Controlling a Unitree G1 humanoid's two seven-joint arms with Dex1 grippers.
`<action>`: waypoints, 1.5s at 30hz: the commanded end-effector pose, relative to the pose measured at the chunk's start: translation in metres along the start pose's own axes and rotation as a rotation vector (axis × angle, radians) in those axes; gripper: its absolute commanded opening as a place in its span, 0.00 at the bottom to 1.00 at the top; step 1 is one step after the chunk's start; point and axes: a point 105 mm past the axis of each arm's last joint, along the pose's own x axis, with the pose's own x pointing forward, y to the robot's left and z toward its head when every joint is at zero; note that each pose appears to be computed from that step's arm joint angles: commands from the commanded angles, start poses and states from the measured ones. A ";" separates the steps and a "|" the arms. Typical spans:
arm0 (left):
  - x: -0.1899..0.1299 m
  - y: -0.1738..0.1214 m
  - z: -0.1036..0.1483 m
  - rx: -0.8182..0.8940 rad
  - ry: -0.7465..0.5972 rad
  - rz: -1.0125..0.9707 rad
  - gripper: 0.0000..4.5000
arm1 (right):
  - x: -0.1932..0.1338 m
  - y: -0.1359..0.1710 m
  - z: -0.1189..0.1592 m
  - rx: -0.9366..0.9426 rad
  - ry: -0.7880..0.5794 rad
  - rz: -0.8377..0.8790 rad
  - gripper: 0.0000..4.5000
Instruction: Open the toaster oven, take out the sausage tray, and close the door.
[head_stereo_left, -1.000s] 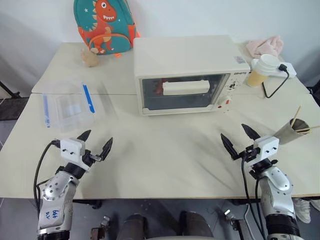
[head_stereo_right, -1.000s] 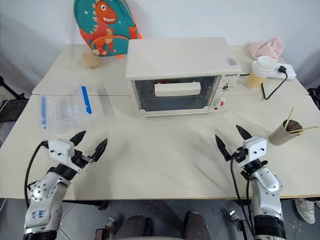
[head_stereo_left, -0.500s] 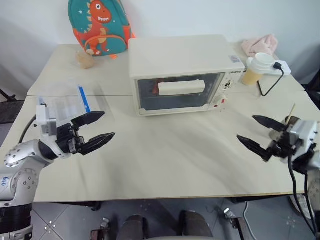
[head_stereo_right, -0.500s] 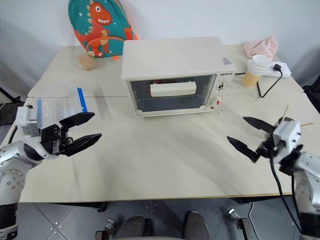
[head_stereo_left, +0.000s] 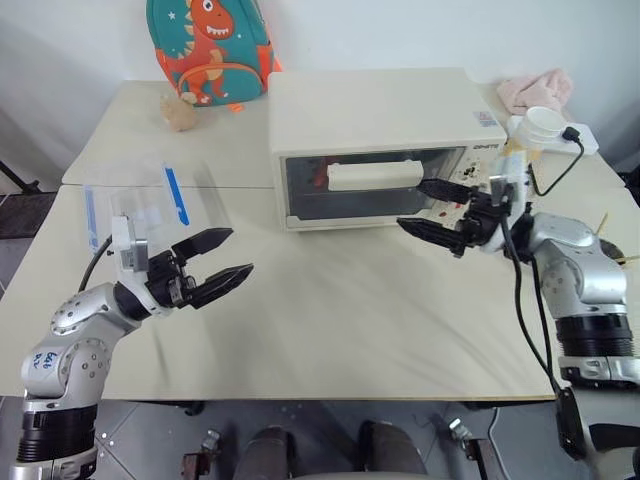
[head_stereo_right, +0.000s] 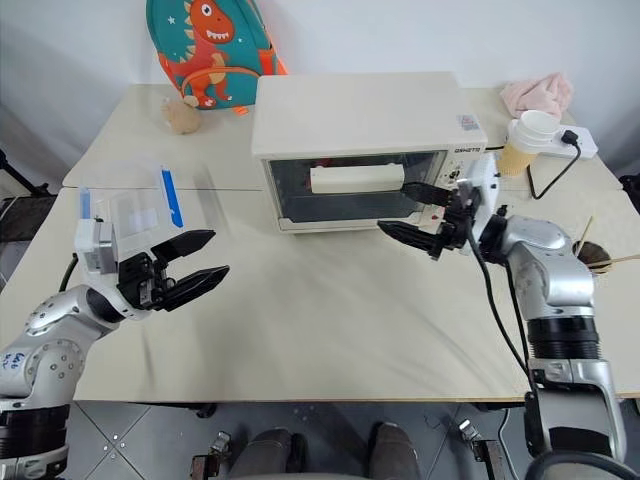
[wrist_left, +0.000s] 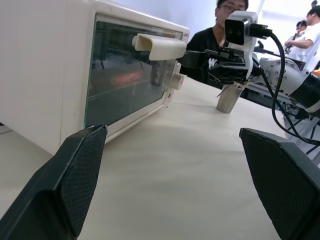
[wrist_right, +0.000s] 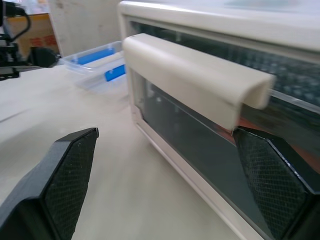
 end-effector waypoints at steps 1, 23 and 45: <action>0.001 -0.006 0.006 0.048 -0.012 -0.002 1.00 | 0.003 0.001 0.021 -0.058 -0.074 0.021 0.99; 0.004 0.009 0.023 0.044 -0.040 -0.042 0.80 | -0.033 0.056 -0.007 -0.326 0.080 0.176 1.00; 0.118 0.043 0.015 0.116 -0.127 -0.120 0.01 | -0.037 0.053 -0.016 -0.367 0.072 0.095 1.00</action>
